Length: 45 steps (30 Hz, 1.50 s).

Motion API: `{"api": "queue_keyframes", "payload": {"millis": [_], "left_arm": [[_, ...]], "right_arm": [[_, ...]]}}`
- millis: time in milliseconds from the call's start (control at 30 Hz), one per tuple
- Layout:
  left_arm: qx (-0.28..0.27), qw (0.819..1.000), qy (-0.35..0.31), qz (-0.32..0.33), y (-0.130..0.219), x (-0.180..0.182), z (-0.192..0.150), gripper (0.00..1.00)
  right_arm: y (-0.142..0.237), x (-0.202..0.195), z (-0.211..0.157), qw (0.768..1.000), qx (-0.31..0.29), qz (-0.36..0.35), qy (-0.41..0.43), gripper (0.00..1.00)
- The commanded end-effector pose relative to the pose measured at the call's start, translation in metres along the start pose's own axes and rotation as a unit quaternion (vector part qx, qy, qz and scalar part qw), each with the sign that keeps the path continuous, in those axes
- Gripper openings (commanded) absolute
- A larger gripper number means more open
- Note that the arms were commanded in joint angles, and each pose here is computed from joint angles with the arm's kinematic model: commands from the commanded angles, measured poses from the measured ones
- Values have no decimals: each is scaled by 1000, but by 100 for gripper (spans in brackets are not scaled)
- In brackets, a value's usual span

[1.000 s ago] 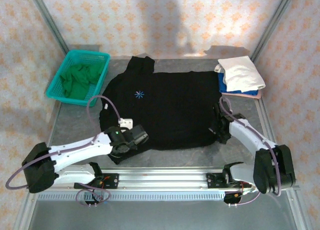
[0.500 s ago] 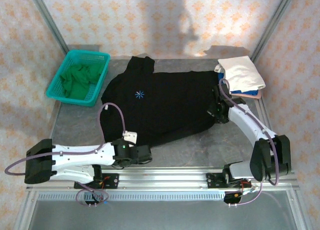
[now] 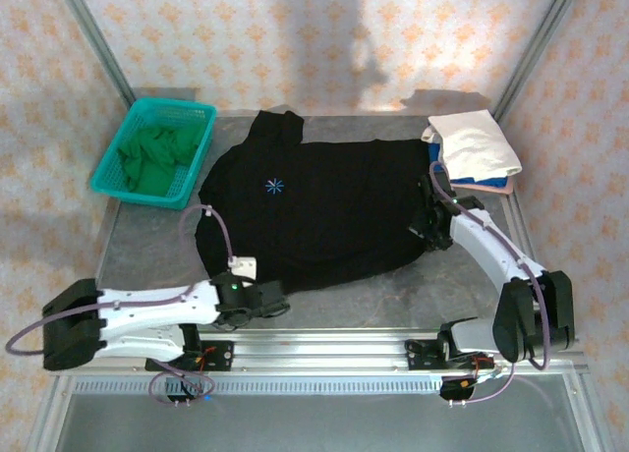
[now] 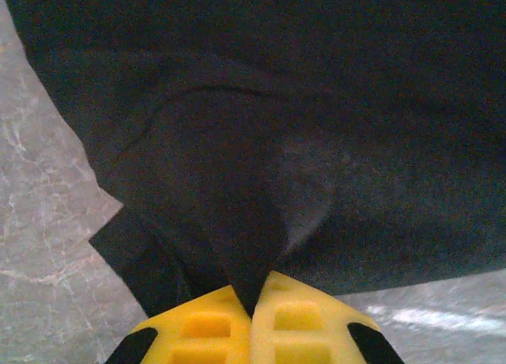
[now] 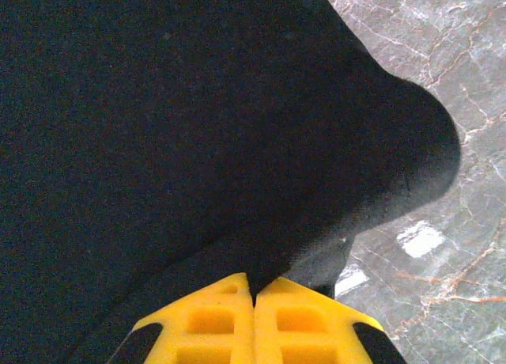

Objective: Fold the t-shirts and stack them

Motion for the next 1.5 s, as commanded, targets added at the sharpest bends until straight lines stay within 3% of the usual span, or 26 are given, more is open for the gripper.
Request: {"api": "queue_keyframes", "payload": {"millis": [0, 133, 233, 267, 300, 367, 467, 600, 700, 833, 933, 1133, 1300, 1467], "left_arm": [[-74, 997, 9, 6, 20, 23, 30, 0], [-118, 992, 33, -7, 39, 47, 77, 0], [-90, 995, 47, -11, 22, 59, 112, 0], [-73, 996, 58, -11, 14, 63, 122, 13], [-51, 996, 65, -20, 5, 65, 133, 34], [-10, 998, 60, -5, -16, 77, 152, 57], [11, 998, 56, 25, -22, 93, 178, 68], [-6, 997, 64, 34, -1, 102, 189, 78], [-33, 998, 56, 0, 13, 85, 169, 82], [-32, 997, 26, -62, 9, 32, 129, 82], [-18, 996, 12, -89, 0, 2, 102, 82], [-9, 992, 31, -125, -21, -13, 62, 82], [21, 997, 46, -60, -49, 11, 43, 84], [28, 997, 53, -47, -65, 8, 54, 82]], "right_arm": [[14, 7, 7, 1000, -8, 1, 19, 2], [11, 32, 24, 999, -16, -3, 34, 3], [-4, 50, 36, 999, -15, -25, 44, 12], [-12, 57, 39, 998, -12, -30, 50, 16], [-20, 65, 44, 998, -9, -40, 57, 24], [-28, 71, 63, 993, -31, -94, 69, 32], [-27, 76, 87, 982, -77, -151, 85, 43], [-4, 62, 91, 972, -113, -182, 97, 50], [2, 44, 63, 986, -81, -122, 84, 51], [-17, 31, 32, 995, -48, -36, 81, 57], [-31, 37, 26, 994, -13, -43, 96, 55], [-61, 47, 24, 993, 6, -51, 108, 54], [-74, 47, 31, 992, 0, -75, 102, 52], [-76, 40, 37, 989, -25, -106, 100, 36]]}}
Point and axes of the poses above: each hand's point on the last joint's axis, 136 mm out from that joint toward the fingers, its own y axis back along the fingers, its own x axis along the line the jaws close on, z = x × y, the point moved 4 cm from there along y, back along the fingers, and after that the axes turned 15 degrees about -y, right-handed, at the moved point
